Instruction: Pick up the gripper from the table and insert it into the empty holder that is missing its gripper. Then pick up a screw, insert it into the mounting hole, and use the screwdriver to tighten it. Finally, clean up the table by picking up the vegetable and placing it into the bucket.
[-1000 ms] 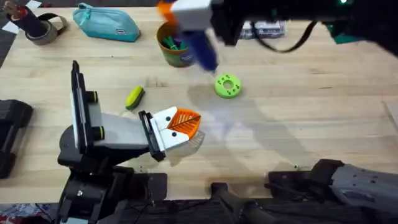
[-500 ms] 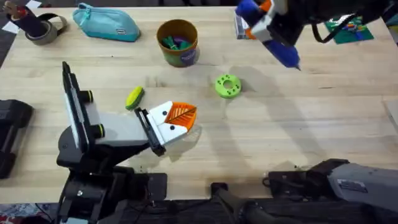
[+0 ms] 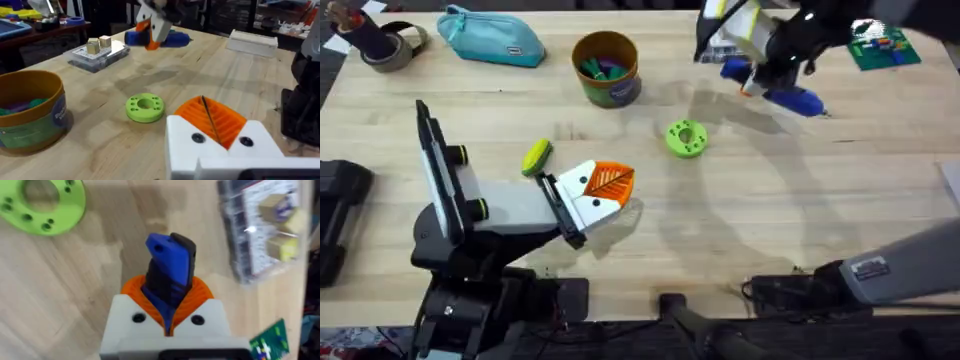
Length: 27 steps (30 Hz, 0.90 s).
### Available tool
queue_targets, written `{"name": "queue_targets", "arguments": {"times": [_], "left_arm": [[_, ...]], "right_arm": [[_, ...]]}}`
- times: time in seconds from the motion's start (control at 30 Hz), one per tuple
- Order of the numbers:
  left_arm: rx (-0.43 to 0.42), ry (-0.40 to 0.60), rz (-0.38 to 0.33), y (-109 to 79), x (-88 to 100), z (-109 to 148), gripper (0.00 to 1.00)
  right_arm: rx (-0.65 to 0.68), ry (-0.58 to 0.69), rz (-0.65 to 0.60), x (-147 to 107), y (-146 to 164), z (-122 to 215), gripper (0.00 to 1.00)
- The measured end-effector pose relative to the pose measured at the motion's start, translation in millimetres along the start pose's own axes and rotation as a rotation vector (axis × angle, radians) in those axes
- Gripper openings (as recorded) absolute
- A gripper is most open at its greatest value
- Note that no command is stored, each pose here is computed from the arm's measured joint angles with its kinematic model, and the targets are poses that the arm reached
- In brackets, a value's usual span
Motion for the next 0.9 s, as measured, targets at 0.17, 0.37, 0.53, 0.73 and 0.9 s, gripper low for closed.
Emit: {"name": "queue_targets", "arguments": {"times": [0.17,0.37,0.53,0.73,0.9], "left_arm": [[0.0,0.0,0.0,0.0,0.0,0,0.007],[0.0,0.0,0.0,0.0,0.0,0,0.007],[0.001,0.0,-0.005,0.1,0.1,0,0.059],[0.003,0.0,-0.001,0.3,0.0,0,0.937],[0.004,0.0,-0.001,0.3,0.1,0,0.986]], "right_arm": [[0.058,0.054,0.026,-1,2,-40,0.025],[0.094,0.077,0.035,-2,5,-61,0.025],[0.096,0.076,0.024,-6,3,-61,0.174],[0.09,0.083,0.002,-13,-2,-61,0.966],[0.085,0.084,-0.053,-15,-4,-60,0.994]]}}
Point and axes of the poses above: each hand's point on the last joint's axis, 136 mm out from that joint toward the fingers, its own z axis back along the fingers, its own y axis along the line the jaws close on, x = y × z, the point moved 8 cm from there along z, back along the fingers, and after that the axes turned 6 degrees about -z, right-handed, at the moved point
